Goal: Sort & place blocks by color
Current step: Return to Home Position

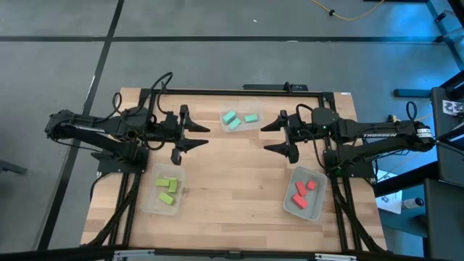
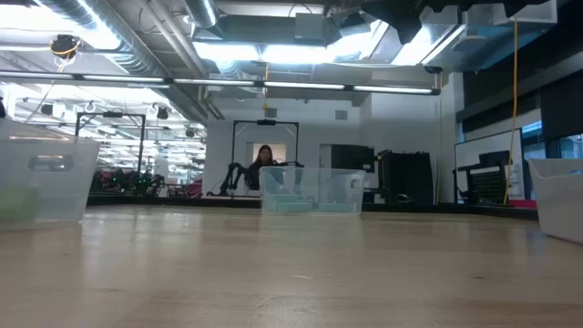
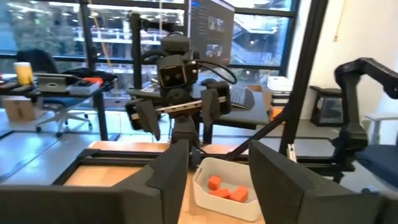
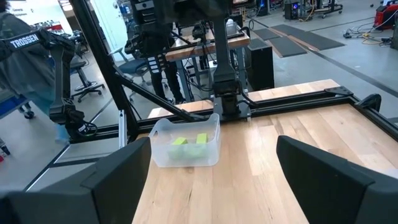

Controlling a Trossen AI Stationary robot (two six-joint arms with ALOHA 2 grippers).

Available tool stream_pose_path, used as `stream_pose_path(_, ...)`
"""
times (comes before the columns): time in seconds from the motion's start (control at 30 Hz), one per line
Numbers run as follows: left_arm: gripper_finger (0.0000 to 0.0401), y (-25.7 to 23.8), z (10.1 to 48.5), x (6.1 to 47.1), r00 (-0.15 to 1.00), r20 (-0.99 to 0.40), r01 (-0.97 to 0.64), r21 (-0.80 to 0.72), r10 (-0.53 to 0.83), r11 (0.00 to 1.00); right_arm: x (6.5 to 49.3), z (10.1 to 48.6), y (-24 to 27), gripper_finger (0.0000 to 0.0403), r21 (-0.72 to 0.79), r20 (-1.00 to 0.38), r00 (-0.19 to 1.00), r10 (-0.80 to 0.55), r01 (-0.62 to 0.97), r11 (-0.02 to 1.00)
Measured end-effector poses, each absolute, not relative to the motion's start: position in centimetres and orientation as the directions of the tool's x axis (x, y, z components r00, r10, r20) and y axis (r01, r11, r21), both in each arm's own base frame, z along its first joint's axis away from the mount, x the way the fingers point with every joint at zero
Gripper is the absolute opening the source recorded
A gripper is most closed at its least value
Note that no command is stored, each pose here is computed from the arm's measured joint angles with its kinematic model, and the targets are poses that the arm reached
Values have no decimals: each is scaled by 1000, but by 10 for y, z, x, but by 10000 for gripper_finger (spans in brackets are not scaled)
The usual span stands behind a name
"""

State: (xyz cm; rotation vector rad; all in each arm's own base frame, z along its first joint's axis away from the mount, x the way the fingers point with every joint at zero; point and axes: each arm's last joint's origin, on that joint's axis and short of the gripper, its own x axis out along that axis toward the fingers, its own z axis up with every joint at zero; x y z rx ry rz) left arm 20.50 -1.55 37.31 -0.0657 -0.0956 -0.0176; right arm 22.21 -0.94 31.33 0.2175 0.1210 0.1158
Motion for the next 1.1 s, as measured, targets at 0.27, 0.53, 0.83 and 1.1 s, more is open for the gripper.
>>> stream_pose_path(0.27,24,-11,351,199,992,109,64,-8,-63,998,222,313,-9,351,220,-107,986,127,-101,970)
stream_pose_path(0.53,1,-2,311,157,982,187,39,-45,-30,998,222,313,-9,351,220,-109,986,127,-100,970)
stream_pose_path(0.83,0,1,266,118,971,237,4,-125,25,992,222,313,-9,351,220,-109,986,127,-101,970)
stream_pose_path(1.1,0,1,235,102,946,322,7,-164,47,986,222,313,-10,351,220,-108,986,127,-101,970)
